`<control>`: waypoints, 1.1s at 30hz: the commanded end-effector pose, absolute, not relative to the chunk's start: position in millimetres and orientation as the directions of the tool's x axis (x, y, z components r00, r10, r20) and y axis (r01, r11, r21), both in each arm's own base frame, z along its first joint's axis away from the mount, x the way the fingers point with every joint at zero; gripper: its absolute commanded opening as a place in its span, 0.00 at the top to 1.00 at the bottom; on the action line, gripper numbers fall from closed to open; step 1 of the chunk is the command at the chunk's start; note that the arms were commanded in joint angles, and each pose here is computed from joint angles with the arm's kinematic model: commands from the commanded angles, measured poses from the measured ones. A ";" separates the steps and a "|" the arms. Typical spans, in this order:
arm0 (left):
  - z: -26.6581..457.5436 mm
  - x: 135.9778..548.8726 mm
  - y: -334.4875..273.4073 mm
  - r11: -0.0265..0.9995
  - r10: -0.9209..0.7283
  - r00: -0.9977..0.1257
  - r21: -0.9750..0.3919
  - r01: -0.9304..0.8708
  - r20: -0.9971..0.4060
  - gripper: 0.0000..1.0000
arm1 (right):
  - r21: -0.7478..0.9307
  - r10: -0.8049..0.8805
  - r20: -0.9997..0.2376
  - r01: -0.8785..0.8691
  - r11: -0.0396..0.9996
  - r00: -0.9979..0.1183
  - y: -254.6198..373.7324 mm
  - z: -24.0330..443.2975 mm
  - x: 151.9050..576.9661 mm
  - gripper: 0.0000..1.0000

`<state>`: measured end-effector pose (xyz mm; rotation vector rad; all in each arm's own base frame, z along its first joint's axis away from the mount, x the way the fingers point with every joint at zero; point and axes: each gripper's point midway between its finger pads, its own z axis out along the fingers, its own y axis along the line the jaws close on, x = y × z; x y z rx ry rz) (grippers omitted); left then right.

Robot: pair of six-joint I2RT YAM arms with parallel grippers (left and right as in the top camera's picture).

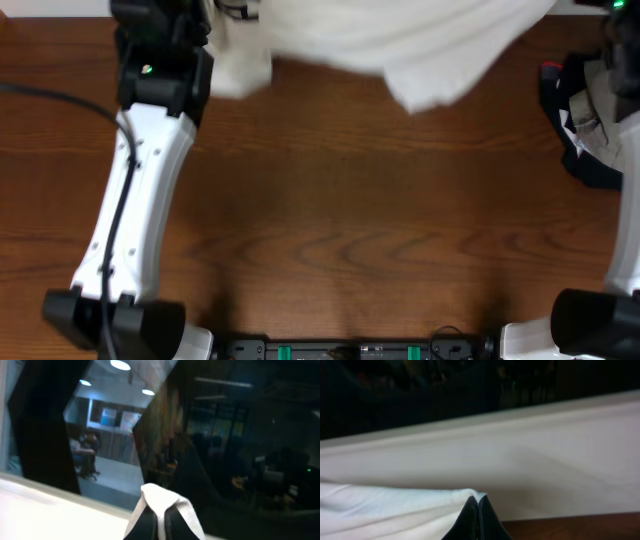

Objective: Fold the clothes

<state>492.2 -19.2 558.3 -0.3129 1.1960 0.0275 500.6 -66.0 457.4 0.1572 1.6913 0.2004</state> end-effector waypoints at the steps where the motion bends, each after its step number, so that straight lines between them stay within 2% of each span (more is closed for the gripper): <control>1: 596.1 446.2 -2.9 0.950 -0.098 0.401 -0.205 -0.235 -0.911 0.94 | 0.212 0.209 -0.977 -0.067 0.975 -0.052 -64.5 508.9 460.2 0.99; 3: 573.6 440.1 -1.8 0.955 -0.076 0.267 -0.147 -0.259 -0.961 0.89 | 0.243 0.232 -0.963 -0.070 0.967 -0.140 -62.3 491.2 451.1 0.99; 6: 516.7 428.3 0.4 0.954 -0.099 0.005 -0.096 -0.283 -0.995 0.72 | 0.303 0.278 -0.910 -0.035 0.952 -0.308 -57.7 449.8 441.2 0.99; 8: 468.1 415.9 1.0 0.949 -0.148 -0.189 -0.085 -0.303 -0.971 0.72 | 0.329 0.293 -0.849 -0.005 0.944 -0.439 -52.0 414.4 431.3 0.99; 12: 383.6 389.3 -4.5 0.939 -0.246 -0.492 -0.080 -0.335 -0.835 0.72 | 0.369 0.317 -0.692 0.059 0.927 -0.649 -39.0 350.1 405.0 0.99; 14: 349.1 378.5 -10.9 0.938 -0.279 -0.604 -0.076 -0.339 -0.747 0.72 | 0.401 0.327 -0.597 0.080 0.913 -0.733 -28.4 322.1 389.8 0.99; 18: 313.0 361.4 -22.2 0.951 -0.274 -0.738 -0.057 -0.305 -0.616 0.72 | 0.390 0.304 -0.484 0.109 0.914 -0.820 -21.6 289.5 366.8 0.97; 19: 307.3 356.5 -24.3 0.953 -0.271 -0.762 -0.055 -0.297 -0.589 0.72 | 0.380 0.303 -0.455 0.125 0.916 -0.837 -22.4 282.1 360.4 0.90; 20: 302.2 352.2 -26.3 0.955 -0.269 -0.781 -0.054 -0.290 -0.563 0.70 | 0.369 0.303 -0.433 0.140 0.919 -0.849 -23.7 276.5 355.4 0.68; 21: 299.2 348.6 -28.5 0.957 -0.268 -0.795 -0.059 -0.283 -0.544 0.62 | 0.348 0.307 -0.411 0.163 0.923 -0.858 -27.0 270.2 350.7 0.42; 23: 294.8 344.1 -33.1 0.960 -0.267 -0.814 -0.073 -0.269 -0.517 0.57 | 0.302 0.312 -0.390 0.200 0.932 -0.866 -35.4 260.6 345.8 0.29; 24: 293.3 342.0 -35.5 0.962 -0.267 -0.821 -0.082 -0.262 -0.504 0.51 | 0.279 0.317 -0.382 0.219 0.935 -0.868 -39.7 256.8 343.7 0.17; 26: 291.5 340.5 -37.4 0.963 -0.265 -0.828 -0.088 -0.256 -0.494 0.44 | 0.248 0.336 -0.371 0.256 0.934 -0.866 -46.2 253.2 340.5 0.01; 29: 287.0 341.7 -40.1 0.966 -0.255 -0.835 -0.085 -0.246 -0.488 0.39 | 0.214 0.370 -0.373 0.310 0.926 -0.851 -55.6 252.0 339.9 0.01; 33: 270.2 351.1 -62.9 0.988 -0.151 -0.876 -0.109 -0.114 -0.458 0.25 | 0.239 0.373 -0.384 0.300 0.924 -0.845 -52.3 254.4 344.3 0.02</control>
